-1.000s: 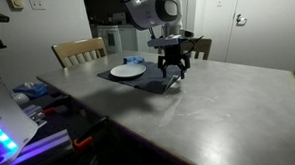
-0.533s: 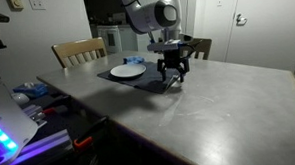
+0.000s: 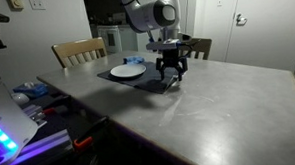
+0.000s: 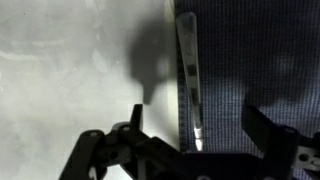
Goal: Put the silver fork on top of the white plate
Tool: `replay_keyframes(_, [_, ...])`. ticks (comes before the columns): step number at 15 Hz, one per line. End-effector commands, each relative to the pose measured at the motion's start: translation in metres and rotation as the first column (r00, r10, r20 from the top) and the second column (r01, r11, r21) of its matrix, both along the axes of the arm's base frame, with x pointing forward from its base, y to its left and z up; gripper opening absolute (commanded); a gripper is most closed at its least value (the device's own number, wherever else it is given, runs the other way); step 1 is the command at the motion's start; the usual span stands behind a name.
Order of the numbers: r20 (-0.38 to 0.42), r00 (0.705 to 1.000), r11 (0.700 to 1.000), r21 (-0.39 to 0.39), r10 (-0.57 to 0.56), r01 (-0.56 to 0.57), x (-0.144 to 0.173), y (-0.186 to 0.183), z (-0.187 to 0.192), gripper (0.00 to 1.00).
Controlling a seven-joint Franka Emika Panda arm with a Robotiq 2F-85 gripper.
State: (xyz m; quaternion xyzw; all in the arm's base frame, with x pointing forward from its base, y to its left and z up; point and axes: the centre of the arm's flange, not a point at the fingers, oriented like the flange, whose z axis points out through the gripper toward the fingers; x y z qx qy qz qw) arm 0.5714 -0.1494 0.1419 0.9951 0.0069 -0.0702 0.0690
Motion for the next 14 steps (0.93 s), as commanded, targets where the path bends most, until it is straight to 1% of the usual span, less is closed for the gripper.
replay_keyframes(1, [-0.001,1.000,0.999,0.037,0.002,-0.002,0.005,-0.006,0.009,0.93])
replay_keyframes(2, [0.001,1.000,0.999,0.039,0.001,-0.001,0.006,-0.006,0.010,0.85])
replay_keyframes(3, [0.002,1.000,0.999,0.041,0.001,-0.001,0.007,-0.007,0.010,0.70])
replay_keyframes(4, [0.004,1.000,0.999,0.042,-0.001,0.000,0.008,-0.008,0.010,0.65])
replay_keyframes(5, [0.005,1.000,0.999,0.045,-0.001,0.000,0.010,-0.009,0.011,0.58])
replay_keyframes(8, [0.010,1.000,0.999,0.048,0.000,0.000,0.012,-0.010,0.013,0.43])
replay_keyframes(9, [0.011,1.000,0.999,0.048,0.000,-0.001,0.012,-0.011,0.014,0.40])
replay_keyframes(10, [0.012,1.000,0.999,0.048,0.001,-0.001,0.013,-0.011,0.014,0.34])
replay_keyframes(11, [0.013,1.000,0.999,0.049,0.002,-0.002,0.014,-0.012,0.014,0.38])
replay_keyframes(12, [0.014,1.000,0.999,0.050,0.002,-0.003,0.015,-0.012,0.014,0.36])
replay_keyframes(14, [0.016,1.000,0.999,0.053,0.004,-0.005,0.016,-0.012,0.015,0.37])
